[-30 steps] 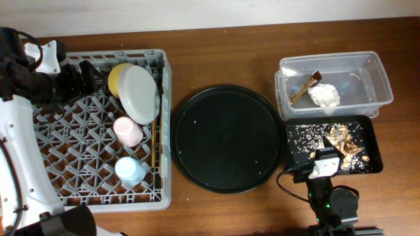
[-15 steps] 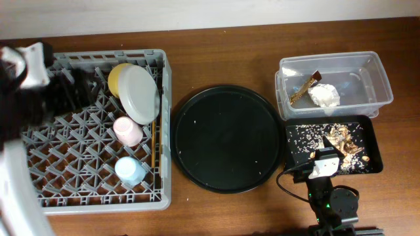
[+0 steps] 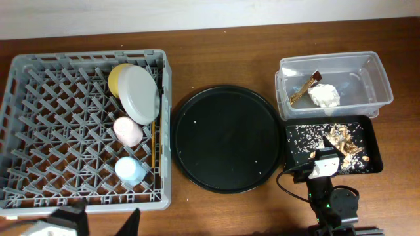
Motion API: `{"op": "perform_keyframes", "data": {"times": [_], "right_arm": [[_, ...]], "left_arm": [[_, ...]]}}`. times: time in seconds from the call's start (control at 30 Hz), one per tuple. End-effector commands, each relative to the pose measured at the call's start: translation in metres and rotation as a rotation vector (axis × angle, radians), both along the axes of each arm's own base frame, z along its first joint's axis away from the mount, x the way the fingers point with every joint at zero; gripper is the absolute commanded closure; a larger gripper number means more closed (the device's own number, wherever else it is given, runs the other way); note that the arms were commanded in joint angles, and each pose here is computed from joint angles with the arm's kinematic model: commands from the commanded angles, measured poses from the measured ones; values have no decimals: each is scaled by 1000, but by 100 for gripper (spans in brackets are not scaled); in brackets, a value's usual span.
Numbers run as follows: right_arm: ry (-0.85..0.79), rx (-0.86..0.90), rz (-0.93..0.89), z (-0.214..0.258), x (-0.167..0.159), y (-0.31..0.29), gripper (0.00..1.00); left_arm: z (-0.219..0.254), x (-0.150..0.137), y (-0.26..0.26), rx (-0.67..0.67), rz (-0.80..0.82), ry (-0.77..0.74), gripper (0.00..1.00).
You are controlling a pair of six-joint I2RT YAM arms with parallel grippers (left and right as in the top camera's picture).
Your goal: Sort waste into correct bins and load items into the dishwasher rack
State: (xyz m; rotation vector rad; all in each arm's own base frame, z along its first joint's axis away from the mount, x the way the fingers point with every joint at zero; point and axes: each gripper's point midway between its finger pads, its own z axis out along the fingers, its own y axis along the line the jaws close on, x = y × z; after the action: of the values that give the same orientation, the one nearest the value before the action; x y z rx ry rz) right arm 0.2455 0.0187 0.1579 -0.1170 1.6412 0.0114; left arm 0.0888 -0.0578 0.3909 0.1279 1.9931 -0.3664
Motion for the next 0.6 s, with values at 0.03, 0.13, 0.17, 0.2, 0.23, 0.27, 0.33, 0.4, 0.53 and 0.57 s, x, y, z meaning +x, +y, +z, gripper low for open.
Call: {"op": "perform_keyframes", "data": {"times": [0.03,0.13,0.17,0.2,0.23,0.27,0.33,0.4,0.53,0.57], "right_arm": [[4,-8,-14,-2,0,-3,1],[4,-8,-14,-2,0,-3,1],[4,-8,-14,-2,0,-3,1],[4,-8,-14,-2,0,-3,1],[4,-8,-14,-2,0,-3,1],[4,-8,-14,-2,0,-3,1],[4,-8,-14,-2,0,-3,1],[4,-8,-14,-2,0,-3,1],[4,-8,-14,-2,0,-3,1],[4,-8,-14,-2,0,-3,1]], "left_arm": [[-57,14,12,39,58,-11,1],[-49,48,10,39,35,-283,1],[-43,57,11,44,37,-382,1],[-37,64,11,49,39,-473,1],[-32,68,13,54,49,-555,1],[-25,71,16,60,66,-641,1],[-14,73,19,66,88,-811,1],[-11,81,21,65,101,-919,1],[-46,105,27,42,139,-866,1],[-62,113,30,33,155,-828,1]]}}
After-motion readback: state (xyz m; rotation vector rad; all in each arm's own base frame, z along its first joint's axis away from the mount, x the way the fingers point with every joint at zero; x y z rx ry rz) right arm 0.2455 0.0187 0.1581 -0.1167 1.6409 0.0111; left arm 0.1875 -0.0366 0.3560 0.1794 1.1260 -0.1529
